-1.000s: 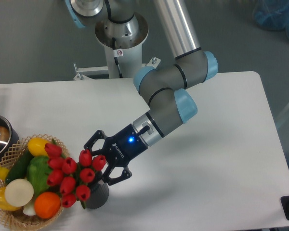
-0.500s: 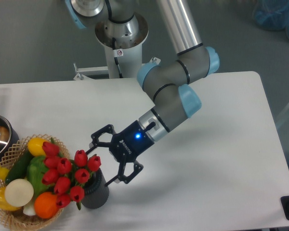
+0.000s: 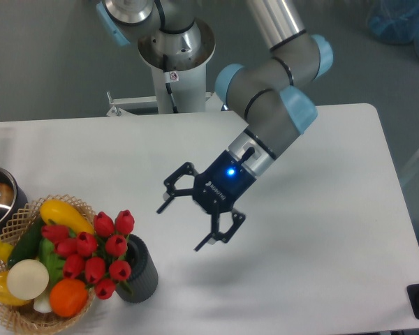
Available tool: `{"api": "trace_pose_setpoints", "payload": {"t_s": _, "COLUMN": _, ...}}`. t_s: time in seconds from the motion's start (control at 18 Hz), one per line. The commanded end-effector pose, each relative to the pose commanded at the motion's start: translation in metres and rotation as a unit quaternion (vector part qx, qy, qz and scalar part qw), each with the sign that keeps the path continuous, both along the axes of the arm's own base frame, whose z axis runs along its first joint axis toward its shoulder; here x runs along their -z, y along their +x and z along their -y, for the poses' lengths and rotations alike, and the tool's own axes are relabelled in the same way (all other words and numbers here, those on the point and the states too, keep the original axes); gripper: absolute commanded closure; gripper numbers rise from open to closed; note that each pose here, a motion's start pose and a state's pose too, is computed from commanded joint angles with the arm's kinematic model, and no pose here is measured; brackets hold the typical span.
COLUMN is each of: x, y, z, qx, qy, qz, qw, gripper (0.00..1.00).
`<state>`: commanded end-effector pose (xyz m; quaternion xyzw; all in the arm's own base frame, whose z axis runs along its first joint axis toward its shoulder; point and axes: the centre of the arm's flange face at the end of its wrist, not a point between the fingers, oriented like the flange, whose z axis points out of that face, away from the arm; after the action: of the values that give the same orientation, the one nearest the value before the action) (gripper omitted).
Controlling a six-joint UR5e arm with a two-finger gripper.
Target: Insert the flowers into the vase
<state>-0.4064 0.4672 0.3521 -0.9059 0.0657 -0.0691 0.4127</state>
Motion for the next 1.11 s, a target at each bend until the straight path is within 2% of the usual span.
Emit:
{"api": "trace_pose_setpoints", "payload": {"t_s": 0.11, "x": -0.009, "y": -0.009, "z": 0.013, "qx": -0.021, "qy": -0.045, "qz": -0.049, "qw": 0.9975, "gripper": 0.00}}
{"api": "trace_pose_setpoints", "payload": {"t_s": 0.22, "x": -0.016, "y": -0.018, "z": 0.023, "qx": -0.015, "qy": -0.079, "qz": -0.111, "qw": 0.9906, "gripper": 0.00}}
{"api": "trace_pose_setpoints", "payload": {"t_s": 0.33, "x": -0.016, "y": -0.026, "z": 0.029, "qx": -0.010, "qy": -0.125, "qz": -0.160, "qw": 0.9791, "gripper": 0.00}}
{"api": "trace_pose_setpoints", "payload": {"t_s": 0.44, "x": -0.011, "y": -0.036, "z": 0.036, "qx": -0.024, "qy": -0.174, "qz": -0.184, "qw": 0.9671, "gripper": 0.00}}
{"api": "trace_pose_setpoints", "payload": {"t_s": 0.56, "x": 0.005, "y": -0.057, "z": 0.046, "qx": -0.042, "qy": -0.221, "qz": -0.192, "qw": 0.9554, "gripper": 0.00}}
{"api": "trace_pose_setpoints", "payload": {"t_s": 0.61, "x": 0.008, "y": -0.075, "z": 0.064, "qx": -0.062, "qy": -0.241, "qz": -0.195, "qw": 0.9486, "gripper": 0.00}}
{"api": "trace_pose_setpoints", "payload": {"t_s": 0.67, "x": 0.001, "y": -0.086, "z": 0.070, "qx": -0.071, "qy": -0.245, "qz": -0.203, "qw": 0.9453, "gripper": 0.00}}
{"api": "trace_pose_setpoints", "payload": {"t_s": 0.78, "x": -0.001, "y": -0.099, "z": 0.069, "qx": -0.073, "qy": -0.253, "qz": -0.200, "qw": 0.9438, "gripper": 0.00}}
{"api": "trace_pose_setpoints", "payload": {"t_s": 0.89, "x": 0.000, "y": -0.112, "z": 0.079, "qx": -0.078, "qy": -0.278, "qz": -0.189, "qw": 0.9386, "gripper": 0.00}}
{"api": "trace_pose_setpoints", "payload": {"t_s": 1.11, "x": 0.000, "y": -0.128, "z": 0.080, "qx": -0.062, "qy": -0.313, "qz": -0.183, "qw": 0.9298, "gripper": 0.00}}
